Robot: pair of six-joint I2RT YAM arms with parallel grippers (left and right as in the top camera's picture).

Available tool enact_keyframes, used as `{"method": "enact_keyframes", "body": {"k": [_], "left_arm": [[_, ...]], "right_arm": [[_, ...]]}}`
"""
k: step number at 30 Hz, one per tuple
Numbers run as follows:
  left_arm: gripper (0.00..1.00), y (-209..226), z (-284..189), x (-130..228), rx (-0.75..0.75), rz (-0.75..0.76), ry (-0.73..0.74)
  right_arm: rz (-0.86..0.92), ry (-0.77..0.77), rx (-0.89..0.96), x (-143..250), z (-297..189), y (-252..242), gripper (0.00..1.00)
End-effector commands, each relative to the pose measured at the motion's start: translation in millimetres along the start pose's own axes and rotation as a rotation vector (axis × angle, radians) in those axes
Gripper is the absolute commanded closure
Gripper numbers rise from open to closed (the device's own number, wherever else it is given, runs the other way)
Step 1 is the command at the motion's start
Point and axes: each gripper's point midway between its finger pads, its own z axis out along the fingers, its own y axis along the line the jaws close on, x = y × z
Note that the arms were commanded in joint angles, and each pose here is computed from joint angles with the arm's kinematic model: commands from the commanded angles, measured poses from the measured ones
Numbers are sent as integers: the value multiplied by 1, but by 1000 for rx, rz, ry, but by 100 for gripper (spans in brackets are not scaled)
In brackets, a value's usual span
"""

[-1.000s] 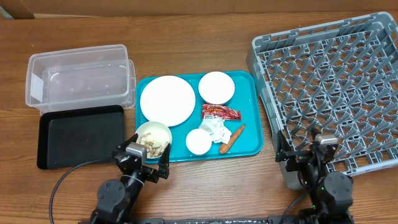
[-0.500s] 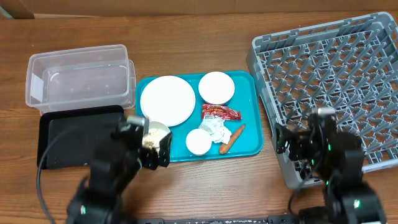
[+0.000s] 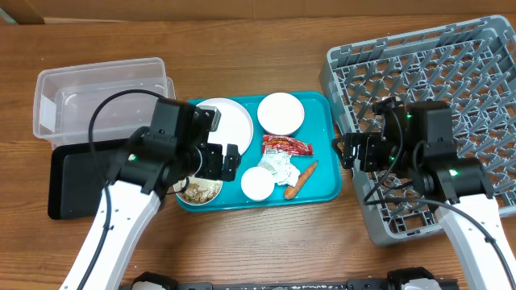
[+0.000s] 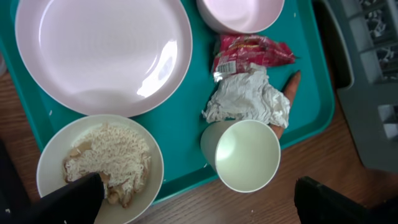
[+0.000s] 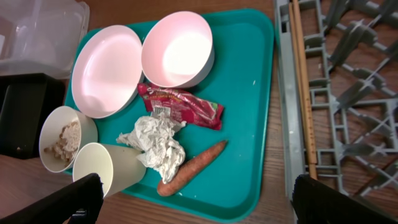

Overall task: Sort waste into correct bins and load items into the dishwasher
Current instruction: 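Reach the left gripper to the red wrapper on the teal tray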

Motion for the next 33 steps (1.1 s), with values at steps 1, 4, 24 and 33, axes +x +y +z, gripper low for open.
{"method": "enact_keyframes", "body": {"k": [1,4,24,33], "left_arm": [[0,2,-1,-7,12,-40,-3],[0,13,-3,-10,-4,-110,-16],[0,-11,17,-105,88,30,-311],[0,-48,91,-105,102,261,-159]], "right_arm": [[-17,-14,-35,-9,-2,10,0],[-50,13,-30,-4,6,18,0],[-92,-33,204,-21,-11,11,0],[34,-102,292,-36,-42,-27,0]]}}
